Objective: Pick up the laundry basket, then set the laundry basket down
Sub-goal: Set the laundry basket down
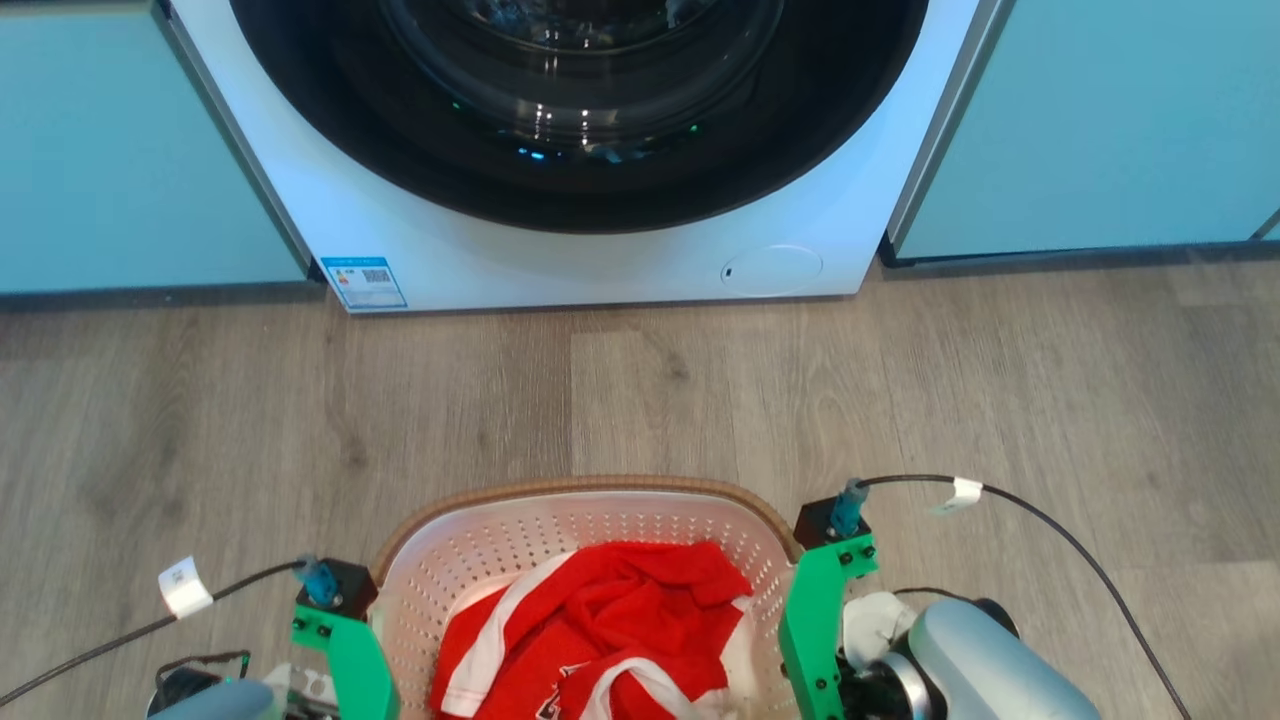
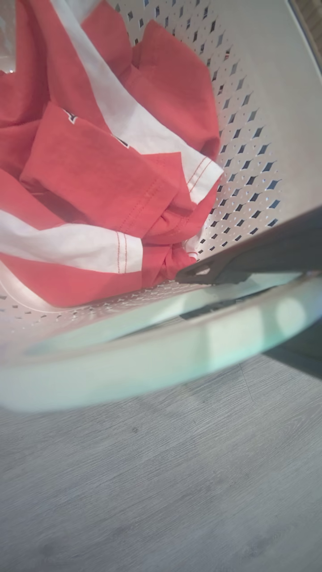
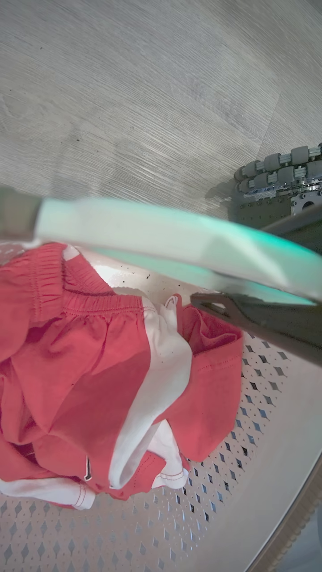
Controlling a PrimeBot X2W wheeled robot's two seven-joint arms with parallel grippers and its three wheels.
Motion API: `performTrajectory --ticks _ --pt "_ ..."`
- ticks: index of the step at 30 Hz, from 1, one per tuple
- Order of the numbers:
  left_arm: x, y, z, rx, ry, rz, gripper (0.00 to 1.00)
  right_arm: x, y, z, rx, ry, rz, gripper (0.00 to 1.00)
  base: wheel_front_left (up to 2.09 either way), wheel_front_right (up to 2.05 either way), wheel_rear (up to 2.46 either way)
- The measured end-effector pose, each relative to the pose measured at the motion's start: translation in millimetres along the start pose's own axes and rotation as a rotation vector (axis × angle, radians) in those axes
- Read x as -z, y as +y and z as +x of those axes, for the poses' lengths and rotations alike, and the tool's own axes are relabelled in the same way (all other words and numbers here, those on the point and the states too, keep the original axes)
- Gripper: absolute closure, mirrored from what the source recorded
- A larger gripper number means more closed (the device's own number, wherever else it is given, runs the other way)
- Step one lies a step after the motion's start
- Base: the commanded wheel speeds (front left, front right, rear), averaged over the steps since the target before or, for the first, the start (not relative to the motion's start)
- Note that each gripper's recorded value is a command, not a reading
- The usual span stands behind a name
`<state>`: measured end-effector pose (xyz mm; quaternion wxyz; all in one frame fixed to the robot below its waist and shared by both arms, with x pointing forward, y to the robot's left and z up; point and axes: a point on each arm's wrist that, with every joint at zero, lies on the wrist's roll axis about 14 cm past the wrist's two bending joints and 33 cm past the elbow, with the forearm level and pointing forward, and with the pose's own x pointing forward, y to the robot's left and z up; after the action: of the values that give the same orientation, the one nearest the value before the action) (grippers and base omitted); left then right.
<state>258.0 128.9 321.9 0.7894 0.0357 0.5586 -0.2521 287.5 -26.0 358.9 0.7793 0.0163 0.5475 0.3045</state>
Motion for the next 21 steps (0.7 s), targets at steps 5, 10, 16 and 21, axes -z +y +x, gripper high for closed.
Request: performTrajectory --ticks 5,10,16,21 --pt "-1.6 2.7 5.2 0.008 0.001 -0.017 1.00 -0.1 -3.7 6.6 -0.008 0.005 0.017 1.00 0.00 0.00 0.00" --pt "-8.6 11.0 13.0 0.010 0.009 -0.034 1.00 -4.5 -8.9 16.5 -0.019 -0.004 0.035 1.00 0.00 0.00 0.00" --pt "-32.0 23.9 28.8 0.019 -0.013 -0.039 1.00 -28.7 -27.3 30.3 -0.002 -0.036 0.026 1.00 0.00 0.00 0.00" --pt "-40.8 32.2 48.7 0.035 0.003 -0.052 1.00 -33.2 -41.7 48.6 0.002 -0.026 0.043 1.00 0.00 0.00 0.00"
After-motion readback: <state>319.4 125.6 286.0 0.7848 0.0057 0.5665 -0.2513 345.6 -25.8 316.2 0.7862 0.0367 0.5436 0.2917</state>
